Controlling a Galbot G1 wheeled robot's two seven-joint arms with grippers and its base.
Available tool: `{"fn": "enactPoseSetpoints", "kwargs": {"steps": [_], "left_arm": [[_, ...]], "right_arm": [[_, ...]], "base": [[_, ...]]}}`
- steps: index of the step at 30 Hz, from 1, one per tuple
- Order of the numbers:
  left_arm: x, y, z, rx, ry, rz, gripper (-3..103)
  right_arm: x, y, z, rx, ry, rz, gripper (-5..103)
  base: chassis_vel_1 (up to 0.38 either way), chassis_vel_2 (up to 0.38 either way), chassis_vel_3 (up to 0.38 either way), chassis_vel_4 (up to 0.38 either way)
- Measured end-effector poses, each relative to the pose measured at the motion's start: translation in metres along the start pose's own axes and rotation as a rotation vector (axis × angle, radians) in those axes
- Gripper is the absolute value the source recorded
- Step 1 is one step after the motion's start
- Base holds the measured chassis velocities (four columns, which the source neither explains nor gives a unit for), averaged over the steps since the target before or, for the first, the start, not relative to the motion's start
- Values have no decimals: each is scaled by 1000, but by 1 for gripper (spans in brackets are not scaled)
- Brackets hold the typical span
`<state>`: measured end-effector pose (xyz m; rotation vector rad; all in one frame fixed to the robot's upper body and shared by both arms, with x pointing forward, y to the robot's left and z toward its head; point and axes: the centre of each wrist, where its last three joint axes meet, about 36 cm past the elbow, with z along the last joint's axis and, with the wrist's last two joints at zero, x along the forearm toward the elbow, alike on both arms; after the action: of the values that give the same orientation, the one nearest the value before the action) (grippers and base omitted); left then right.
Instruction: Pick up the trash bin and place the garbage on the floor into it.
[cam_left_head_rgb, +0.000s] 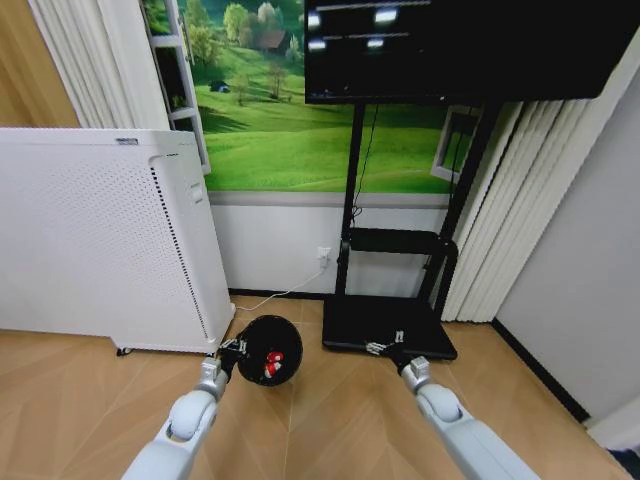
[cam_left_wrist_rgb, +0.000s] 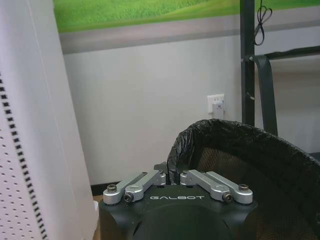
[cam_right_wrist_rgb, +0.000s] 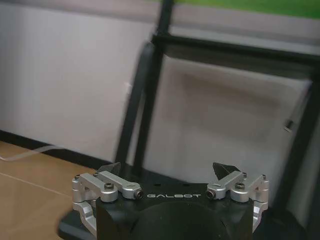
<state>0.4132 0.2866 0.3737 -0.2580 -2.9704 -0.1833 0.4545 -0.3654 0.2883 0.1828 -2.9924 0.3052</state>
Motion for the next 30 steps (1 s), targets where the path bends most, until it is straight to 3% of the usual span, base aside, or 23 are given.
{"fn": "enactPoseSetpoints", "kwargs": {"steps": [3,5,8,14,23,25,30], "left_arm": [[7,3,-4,2,-7,-11,7],[21,9,-9,2,-17,-35,7],[31,12,-10,6,-18,-49,7],[52,17,-10,13,-10,-81,7],[66,17,-4,14,5,-99,7],[67,15,-3,16,5,-100,7],[68,13,-2,16,6,-99,7]], "right_arm": [[2,-8,7,-5,57,71,100],[9,-21,20,-56,185,200,100],[14,-29,27,-84,250,276,100],[27,-43,45,-102,302,399,100],[42,-50,62,-97,280,412,100],[43,-48,69,-72,265,406,100],[39,-40,71,-81,252,401,100]], "base": [[0,0,0,0],[0,0,0,0],[0,0,0,0],[0,0,0,0],[0,0,0,0],[0,0,0,0],[0,0,0,0]]}}
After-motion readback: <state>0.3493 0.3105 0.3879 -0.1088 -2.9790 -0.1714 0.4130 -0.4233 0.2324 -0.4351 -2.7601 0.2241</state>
